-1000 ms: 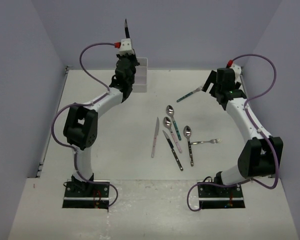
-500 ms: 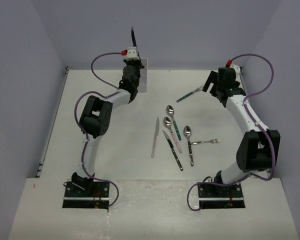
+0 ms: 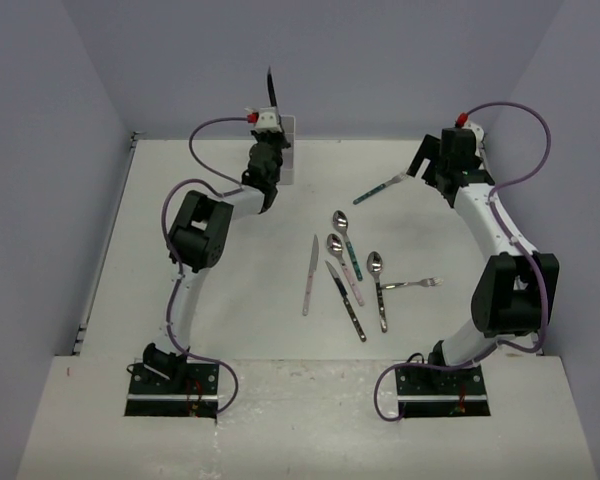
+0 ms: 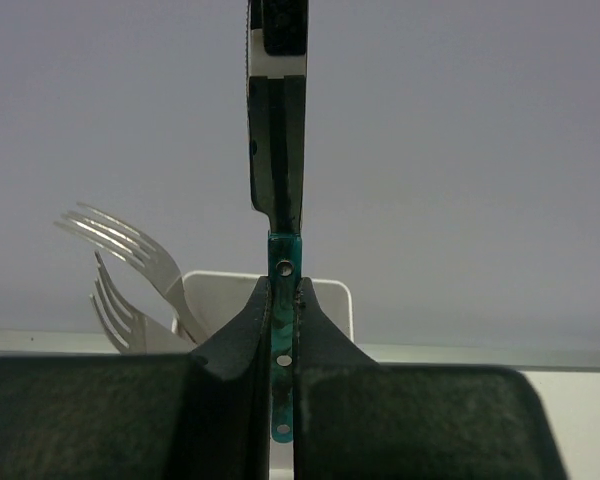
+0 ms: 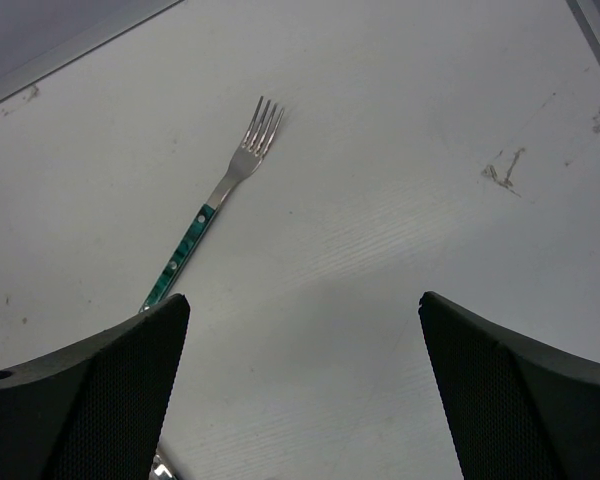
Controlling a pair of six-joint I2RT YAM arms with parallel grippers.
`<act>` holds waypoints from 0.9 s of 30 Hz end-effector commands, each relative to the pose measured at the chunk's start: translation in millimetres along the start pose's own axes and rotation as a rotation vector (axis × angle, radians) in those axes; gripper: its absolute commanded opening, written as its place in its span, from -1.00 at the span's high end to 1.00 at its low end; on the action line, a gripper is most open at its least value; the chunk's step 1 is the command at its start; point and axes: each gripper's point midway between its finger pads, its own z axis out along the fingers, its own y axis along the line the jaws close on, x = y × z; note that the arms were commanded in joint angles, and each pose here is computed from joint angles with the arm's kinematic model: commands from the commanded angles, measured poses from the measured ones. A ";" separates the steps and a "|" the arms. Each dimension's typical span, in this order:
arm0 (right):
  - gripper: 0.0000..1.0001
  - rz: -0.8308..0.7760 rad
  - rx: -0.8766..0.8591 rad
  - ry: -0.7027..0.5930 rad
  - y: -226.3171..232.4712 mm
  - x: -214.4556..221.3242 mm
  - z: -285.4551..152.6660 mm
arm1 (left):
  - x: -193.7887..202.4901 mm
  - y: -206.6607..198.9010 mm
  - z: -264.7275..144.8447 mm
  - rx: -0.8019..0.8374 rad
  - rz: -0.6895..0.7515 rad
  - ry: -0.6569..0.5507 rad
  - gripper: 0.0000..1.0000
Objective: Sort the eating utensils into containers
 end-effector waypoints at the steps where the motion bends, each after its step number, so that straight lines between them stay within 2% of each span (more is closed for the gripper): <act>1: -0.98 0.009 -0.041 -0.057 9.0 -24.7 -1.7 | -9.4 2.1 1.1 -0.017 -0.019 -0.058 1.00; 5: -0.98 0.009 -0.038 -0.053 7.9 -23.9 0.4 | 3.5 12.0 -4.3 -0.057 -0.003 -0.039 0.99; 7: -0.98 0.010 -0.041 -0.048 8.5 -22.7 0.8 | 6.2 18.9 -5.5 -0.092 0.005 -0.030 0.80; 11: -0.98 0.014 -0.040 -0.044 8.6 -21.2 2.9 | -3.4 18.5 -13.6 -0.087 -0.014 -0.041 0.70; 12: -0.98 0.013 -0.042 -0.043 9.5 -20.8 2.7 | -7.4 18.5 -18.1 -0.087 -0.014 -0.041 0.50; 15: -0.98 0.019 -0.053 -0.043 10.9 -21.8 1.1 | -23.1 12.1 -27.1 -0.076 0.016 -0.061 0.22; 16: -0.98 0.019 -0.055 -0.042 11.8 -21.2 0.6 | -27.8 6.3 -32.5 -0.080 0.042 -0.065 0.07; 17: -0.98 0.019 -0.056 -0.042 11.2 -21.5 0.1 | -35.1 3.9 -36.0 -0.085 0.048 -0.073 -0.68; 18: -0.98 0.019 -0.063 -0.044 12.6 -21.9 -1.7 | -45.2 0.9 -41.6 -0.088 0.045 -0.080 -0.81; 21: -0.98 0.026 -0.071 -0.051 12.6 -22.6 -7.3 | -69.3 -9.9 -52.8 -0.084 0.074 -0.082 -1.00; 25: -0.98 0.039 -0.088 -0.061 11.2 -19.8 -16.5 | -89.5 -21.9 -67.2 -0.067 0.066 -0.019 -1.00; 26: -0.98 0.041 -0.092 -0.063 11.1 -19.0 -18.4 | -104.0 -23.7 -70.6 -0.062 0.026 -0.015 -1.00; 27: -0.98 0.042 -0.100 -0.063 11.3 -17.2 -22.8 | -93.6 -30.6 -75.9 -0.019 0.025 0.060 -1.00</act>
